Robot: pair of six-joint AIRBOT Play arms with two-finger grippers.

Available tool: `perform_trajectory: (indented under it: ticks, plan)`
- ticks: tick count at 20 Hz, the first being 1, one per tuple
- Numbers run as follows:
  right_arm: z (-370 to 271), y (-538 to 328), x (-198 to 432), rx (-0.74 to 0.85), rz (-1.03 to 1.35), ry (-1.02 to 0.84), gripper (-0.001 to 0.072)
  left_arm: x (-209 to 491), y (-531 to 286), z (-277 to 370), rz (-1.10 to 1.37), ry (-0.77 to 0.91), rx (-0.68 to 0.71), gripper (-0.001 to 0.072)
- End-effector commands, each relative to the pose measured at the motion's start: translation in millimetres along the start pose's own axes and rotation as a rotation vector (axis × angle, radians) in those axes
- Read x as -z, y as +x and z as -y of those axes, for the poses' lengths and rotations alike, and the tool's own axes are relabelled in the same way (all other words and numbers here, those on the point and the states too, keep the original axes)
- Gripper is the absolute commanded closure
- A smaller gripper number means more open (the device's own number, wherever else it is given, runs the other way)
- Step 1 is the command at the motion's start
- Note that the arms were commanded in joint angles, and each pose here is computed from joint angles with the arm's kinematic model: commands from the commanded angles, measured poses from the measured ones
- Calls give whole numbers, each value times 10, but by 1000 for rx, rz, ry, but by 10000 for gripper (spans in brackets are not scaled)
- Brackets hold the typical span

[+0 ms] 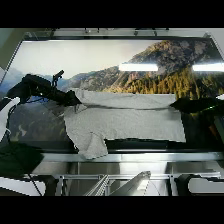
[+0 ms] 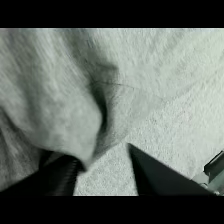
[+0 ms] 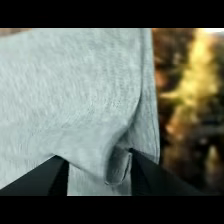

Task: Fold the shirts.

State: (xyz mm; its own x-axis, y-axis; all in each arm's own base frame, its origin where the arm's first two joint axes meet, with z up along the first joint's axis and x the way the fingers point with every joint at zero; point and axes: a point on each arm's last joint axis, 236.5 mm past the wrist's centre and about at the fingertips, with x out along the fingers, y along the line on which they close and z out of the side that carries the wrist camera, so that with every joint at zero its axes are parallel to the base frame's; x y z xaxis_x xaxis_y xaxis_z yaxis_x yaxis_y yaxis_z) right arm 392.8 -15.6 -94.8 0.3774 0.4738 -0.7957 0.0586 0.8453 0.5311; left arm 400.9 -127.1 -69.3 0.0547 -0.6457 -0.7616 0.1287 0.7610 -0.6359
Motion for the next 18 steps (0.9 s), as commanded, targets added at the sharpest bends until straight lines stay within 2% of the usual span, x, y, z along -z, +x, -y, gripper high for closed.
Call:
perform_trajectory:
  ticks: [1,6,12,16,18]
  plan:
    - [-206,-180,-26,-32,14,-43,320,29,-104,114,-21,3,22,244]
    - [-513,-670,123,-46,74,-91,320,265,-552,373,23,25,34,244]
    - [-700,-813,1126,-18,156,23,320,1549,-547,488,88,-97,24,242]
    - [-786,-848,1400,-5,246,20,319,1922,-455,319,277,-176,-42,244]
    - [-763,-872,1404,-6,258,173,320,1998,-449,256,317,-209,-51,244]
